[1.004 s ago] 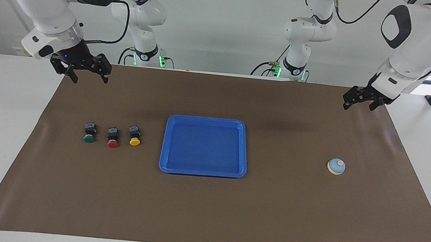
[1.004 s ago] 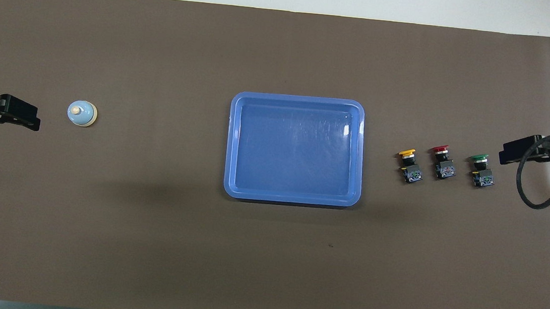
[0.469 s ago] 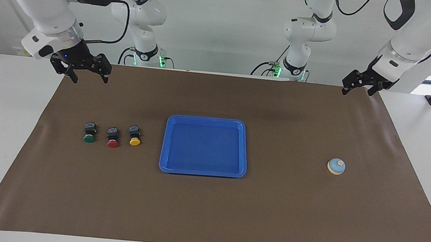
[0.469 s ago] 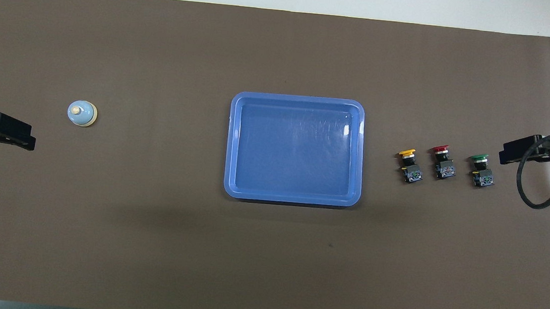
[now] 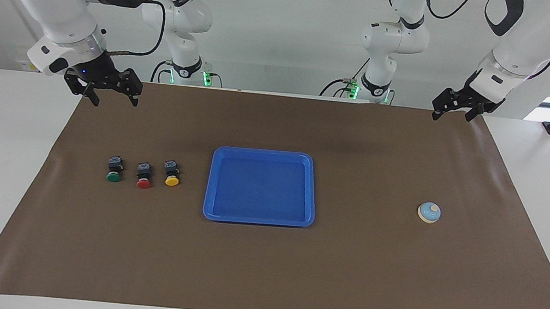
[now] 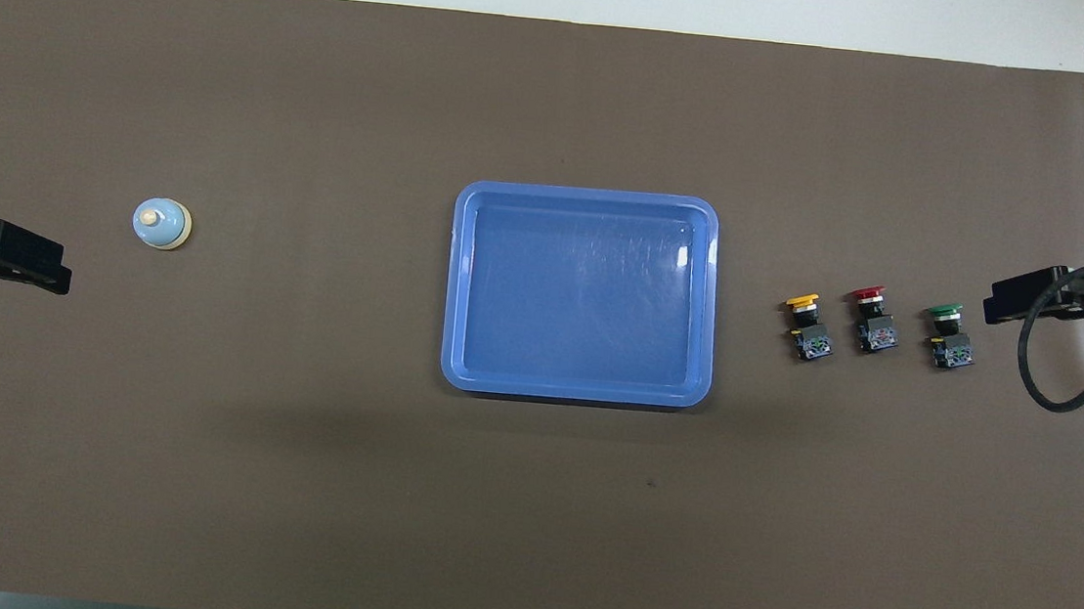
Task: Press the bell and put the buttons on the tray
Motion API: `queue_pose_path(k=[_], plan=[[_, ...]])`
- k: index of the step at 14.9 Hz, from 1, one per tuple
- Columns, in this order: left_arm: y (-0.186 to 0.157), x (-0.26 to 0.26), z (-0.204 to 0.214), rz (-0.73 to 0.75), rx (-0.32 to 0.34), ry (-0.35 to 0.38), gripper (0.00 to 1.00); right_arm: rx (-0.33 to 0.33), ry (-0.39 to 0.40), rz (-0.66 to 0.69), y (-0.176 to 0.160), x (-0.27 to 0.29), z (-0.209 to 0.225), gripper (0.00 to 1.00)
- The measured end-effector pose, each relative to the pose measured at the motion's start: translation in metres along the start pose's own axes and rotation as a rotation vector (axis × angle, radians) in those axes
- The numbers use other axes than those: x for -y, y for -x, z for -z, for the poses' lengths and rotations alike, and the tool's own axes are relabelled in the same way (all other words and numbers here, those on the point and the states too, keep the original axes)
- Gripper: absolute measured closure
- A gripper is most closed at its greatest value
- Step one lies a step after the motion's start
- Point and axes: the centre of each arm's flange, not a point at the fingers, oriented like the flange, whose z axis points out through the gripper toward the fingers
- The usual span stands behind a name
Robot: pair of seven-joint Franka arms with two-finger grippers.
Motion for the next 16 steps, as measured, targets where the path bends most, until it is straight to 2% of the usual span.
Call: queue_pose_path(k=[5, 7, 12, 16], plan=[[0.000, 0.000, 0.001, -0.018, -0.002, -0.007, 0.00, -0.003, 0.000, 0.002, 0.000, 0.001, 0.000, 0.00], [0.000, -0.006, 0.006, -0.027, -0.012, -0.008, 0.00, -0.027, 0.003, -0.004, -0.005, -0.003, -0.007, 0.00], [0.000, -0.005, 0.005, -0.027, -0.009, -0.008, 0.00, -0.032, 0.001, -0.040, -0.038, -0.056, -0.100, 0.00], [0.000, -0.001, 0.005, -0.019, -0.009, -0.007, 0.00, -0.067, 0.009, -0.045, -0.058, -0.063, -0.164, 0.00]])
